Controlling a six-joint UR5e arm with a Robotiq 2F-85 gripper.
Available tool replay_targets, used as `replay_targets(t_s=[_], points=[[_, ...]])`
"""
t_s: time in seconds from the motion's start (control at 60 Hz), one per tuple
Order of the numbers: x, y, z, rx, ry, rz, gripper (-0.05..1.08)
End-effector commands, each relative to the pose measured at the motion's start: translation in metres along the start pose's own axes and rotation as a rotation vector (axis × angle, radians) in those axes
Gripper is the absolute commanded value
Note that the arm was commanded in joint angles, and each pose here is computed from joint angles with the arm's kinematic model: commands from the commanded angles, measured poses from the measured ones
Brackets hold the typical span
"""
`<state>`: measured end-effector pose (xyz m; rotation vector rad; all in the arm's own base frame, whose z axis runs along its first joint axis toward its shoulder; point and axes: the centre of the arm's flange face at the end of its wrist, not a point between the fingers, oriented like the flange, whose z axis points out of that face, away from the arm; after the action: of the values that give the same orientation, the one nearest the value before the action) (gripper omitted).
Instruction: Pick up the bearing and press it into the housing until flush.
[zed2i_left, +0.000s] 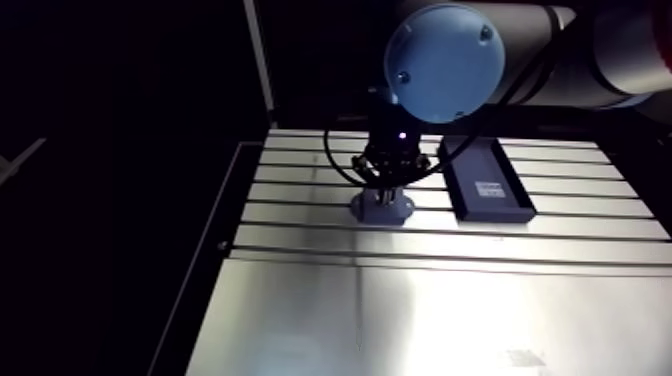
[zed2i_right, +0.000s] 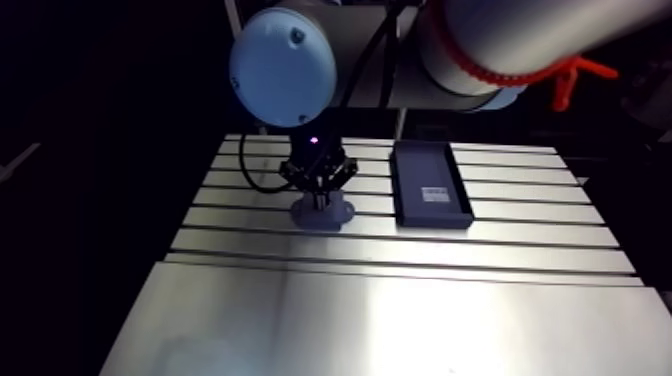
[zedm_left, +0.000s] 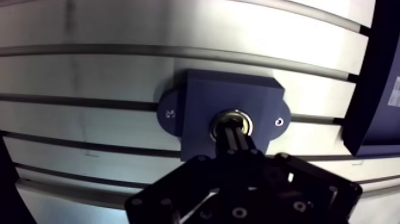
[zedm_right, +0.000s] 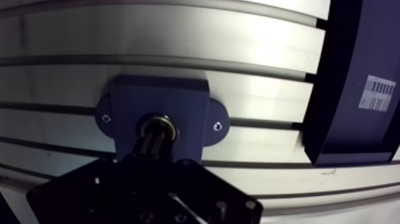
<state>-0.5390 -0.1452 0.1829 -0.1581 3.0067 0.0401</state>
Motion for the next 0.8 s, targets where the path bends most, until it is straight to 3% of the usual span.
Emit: replay_targets(t_s=[0.017,0.483,0.8], points=[[0.0003,0.0007,0.0,0.0,0.0,0.001,1.07],[-0.0013,-0.0002,0.0019,0.0,-0.004,-0.001,1.07],[0.0006,0.001,-0.0072,-0.001,0.014,0.0,1.07]])
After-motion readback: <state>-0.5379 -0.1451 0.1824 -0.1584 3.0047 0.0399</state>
